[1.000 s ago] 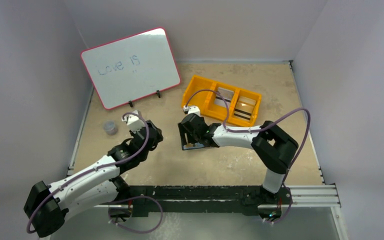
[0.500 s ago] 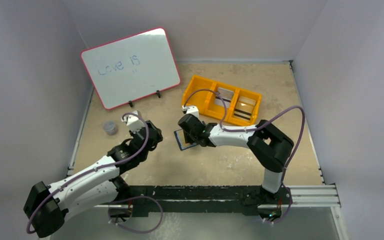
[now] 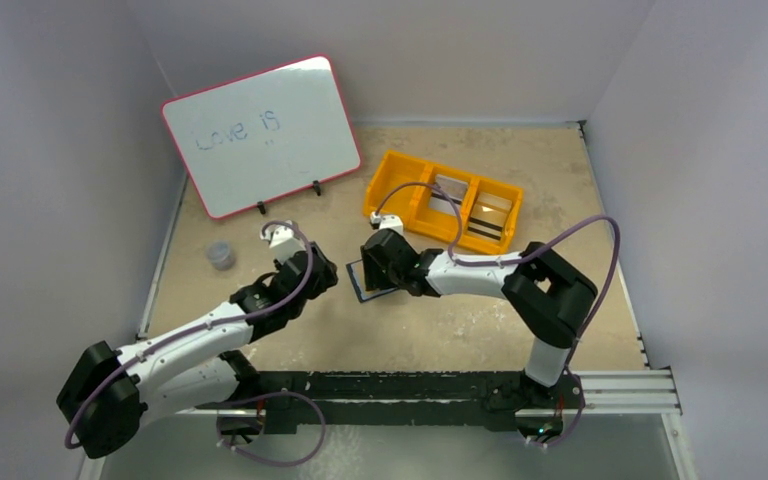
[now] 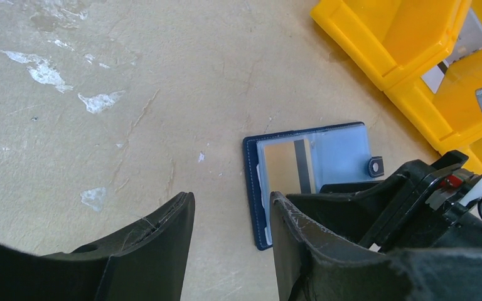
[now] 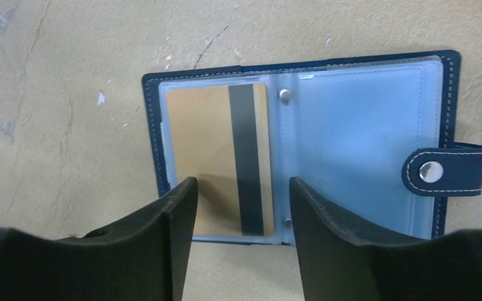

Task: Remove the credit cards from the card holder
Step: Remove the credit card from the card holder.

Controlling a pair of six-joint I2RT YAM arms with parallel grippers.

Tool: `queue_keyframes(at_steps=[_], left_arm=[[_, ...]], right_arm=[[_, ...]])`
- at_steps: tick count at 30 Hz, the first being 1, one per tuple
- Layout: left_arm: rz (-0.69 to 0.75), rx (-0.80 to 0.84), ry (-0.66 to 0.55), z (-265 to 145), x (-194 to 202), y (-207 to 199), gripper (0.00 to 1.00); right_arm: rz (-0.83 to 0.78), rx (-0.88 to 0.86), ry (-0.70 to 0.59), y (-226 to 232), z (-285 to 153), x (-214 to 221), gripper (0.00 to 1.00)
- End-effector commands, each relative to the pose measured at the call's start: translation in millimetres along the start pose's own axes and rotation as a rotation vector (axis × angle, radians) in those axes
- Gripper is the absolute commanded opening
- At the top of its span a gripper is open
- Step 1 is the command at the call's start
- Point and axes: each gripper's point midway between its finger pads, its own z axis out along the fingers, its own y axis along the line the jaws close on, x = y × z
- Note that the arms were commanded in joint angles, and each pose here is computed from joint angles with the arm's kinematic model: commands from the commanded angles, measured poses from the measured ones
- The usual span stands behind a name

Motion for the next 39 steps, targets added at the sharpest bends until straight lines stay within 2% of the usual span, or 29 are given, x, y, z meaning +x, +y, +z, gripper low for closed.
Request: queue_keyframes(at_steps=[1, 11, 14, 19, 23, 26, 28, 30, 31, 34, 39], left_arm=[[-0.063, 0.045, -0.067, -6.3, -20.8, -13.8, 0.47], [-0.105, 0.016, -0.156, -20.1, -41.6, 0.1, 0.47], [-0.108, 0.010, -0.165, -21.2, -43.4, 2.4, 0.47], [-0.117, 0.011, -0.177, -22.9, -46.8, 2.3, 0.47], [-0.111, 0.013, -0.171, -22.9, -45.8, 1.9, 0.47], [-0.094, 0.030, -0.151, -21.0, -41.9, -2.6, 0.47], [-0.082, 0.040, -0.129, -18.6, -38.0, -7.3, 0.48], [-0.074, 0.058, -0.104, -15.1, -32.2, -13.1, 0.48], [-0.073, 0.071, -0.091, -13.2, -29.1, -16.6, 0.48], [-0.081, 0.110, -0.054, -7.8, -20.4, -28.2, 0.48], [-0.090, 0.183, 0.006, -0.5, -6.6, -47.9, 0.50]], right_arm=[[-0.038, -0.021, 0.001, 2.7, -5.5, -2.7, 0.60], [-0.177, 0.043, 0.033, -1.7, 2.2, 10.0, 0.75], [-0.216, 0.076, 0.034, 0.7, 3.1, 14.2, 0.75], [-0.207, 0.165, 0.073, -13.0, 12.3, 29.1, 0.64], [-0.176, 0.179, 0.058, -13.2, 7.6, 25.6, 0.51], [-0.141, 0.091, 0.059, 1.8, -0.4, 22.8, 0.41], [-0.112, 0.059, 0.052, 7.9, -1.4, 20.6, 0.38], [-0.088, 0.022, 0.061, 13.7, -0.3, 21.5, 0.25], [-0.066, 0.014, 0.063, 14.0, 0.4, 21.5, 0.24], [0.017, -0.026, 0.070, 12.8, 1.1, 20.1, 0.29], [0.192, -0.194, 0.067, 6.4, -6.1, 10.5, 0.30]])
